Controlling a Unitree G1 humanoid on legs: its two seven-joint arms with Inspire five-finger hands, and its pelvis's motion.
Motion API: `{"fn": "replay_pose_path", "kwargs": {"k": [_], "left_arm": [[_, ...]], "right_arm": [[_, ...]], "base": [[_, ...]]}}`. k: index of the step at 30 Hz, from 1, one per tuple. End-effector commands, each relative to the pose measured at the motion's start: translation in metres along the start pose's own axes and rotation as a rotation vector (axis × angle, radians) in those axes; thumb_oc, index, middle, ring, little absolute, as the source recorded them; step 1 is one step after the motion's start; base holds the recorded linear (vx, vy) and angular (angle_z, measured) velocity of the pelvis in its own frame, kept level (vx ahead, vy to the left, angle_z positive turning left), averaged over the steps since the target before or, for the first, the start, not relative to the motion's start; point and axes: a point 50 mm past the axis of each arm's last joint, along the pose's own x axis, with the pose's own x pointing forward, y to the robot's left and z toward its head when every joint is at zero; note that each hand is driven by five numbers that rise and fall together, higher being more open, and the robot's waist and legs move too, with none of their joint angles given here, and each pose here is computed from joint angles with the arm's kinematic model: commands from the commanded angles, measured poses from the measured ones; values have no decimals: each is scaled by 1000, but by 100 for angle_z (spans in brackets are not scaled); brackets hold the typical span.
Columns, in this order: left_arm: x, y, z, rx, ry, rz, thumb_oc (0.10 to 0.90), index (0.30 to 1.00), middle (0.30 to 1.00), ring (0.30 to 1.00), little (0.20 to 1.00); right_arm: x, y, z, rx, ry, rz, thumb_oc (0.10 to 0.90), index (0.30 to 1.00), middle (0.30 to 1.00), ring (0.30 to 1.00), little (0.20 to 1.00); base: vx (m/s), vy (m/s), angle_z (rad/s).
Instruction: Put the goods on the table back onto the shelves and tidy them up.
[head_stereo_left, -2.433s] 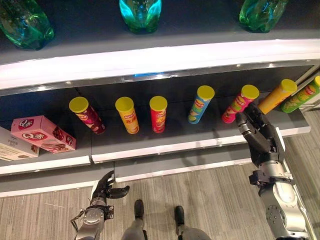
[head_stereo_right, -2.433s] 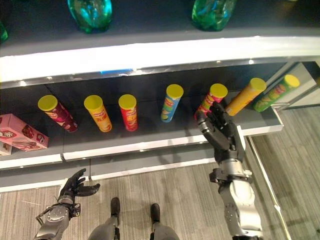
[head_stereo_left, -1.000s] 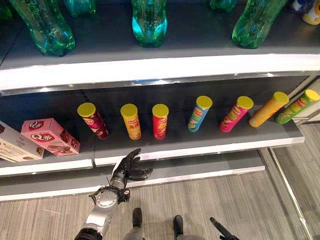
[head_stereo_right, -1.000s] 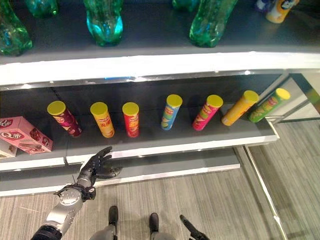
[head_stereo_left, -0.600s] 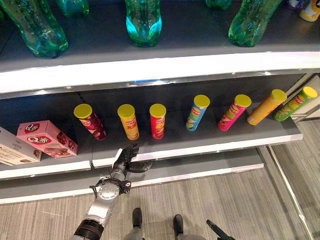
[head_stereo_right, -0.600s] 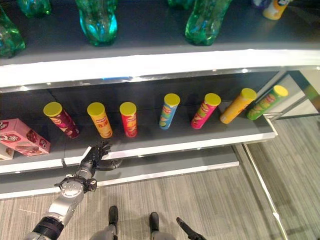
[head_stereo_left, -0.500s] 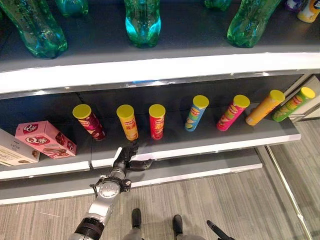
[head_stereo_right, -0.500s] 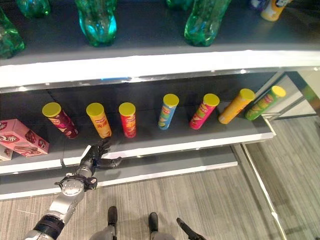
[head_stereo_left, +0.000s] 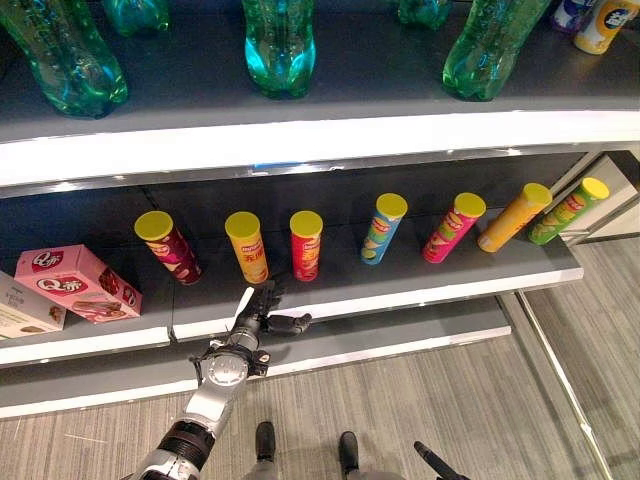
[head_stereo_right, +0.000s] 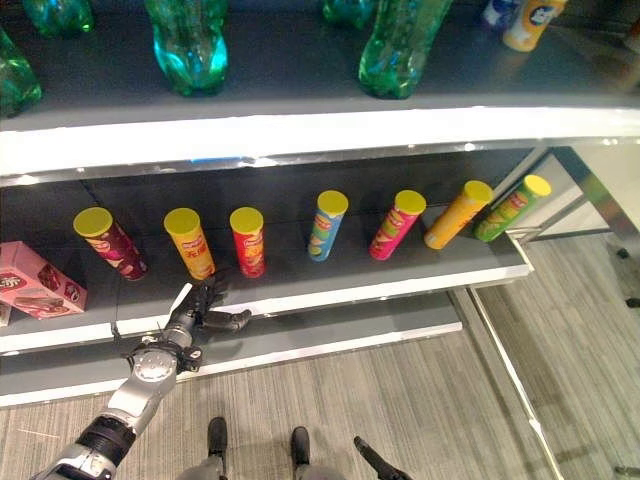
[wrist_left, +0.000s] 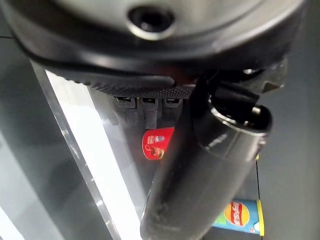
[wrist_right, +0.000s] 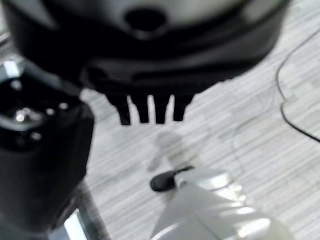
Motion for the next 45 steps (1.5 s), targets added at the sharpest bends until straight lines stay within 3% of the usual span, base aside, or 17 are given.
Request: {"fn": "replay_pose_path", "kwargs": {"k": [1, 10, 31, 45], "left_arm": [[27, 8, 68, 51, -277, 28, 800, 900, 900, 900, 900], [40, 18, 83, 97, -288, 88, 800, 900, 900, 900, 900], [33, 28, 78, 43, -303, 177, 800, 900, 900, 900, 900], [47, 38, 115, 102, -382, 245, 800, 900, 900, 900, 900]], "right_arm": [[-4, -21, -5, -23, -10, -64, 800, 900, 900, 900, 900], [-5, -22, -7, -16, -16, -70, 800, 900, 900, 900, 900], [-5, -16, -9, -47, -39, -48, 800, 900, 900, 900, 900], [-6, -10, -8, -121, -55, -20, 800, 900, 900, 900, 900]], "base": [[22, 2, -6], [9, -2, -2], [2, 0, -3], [4, -2, -1]]}}
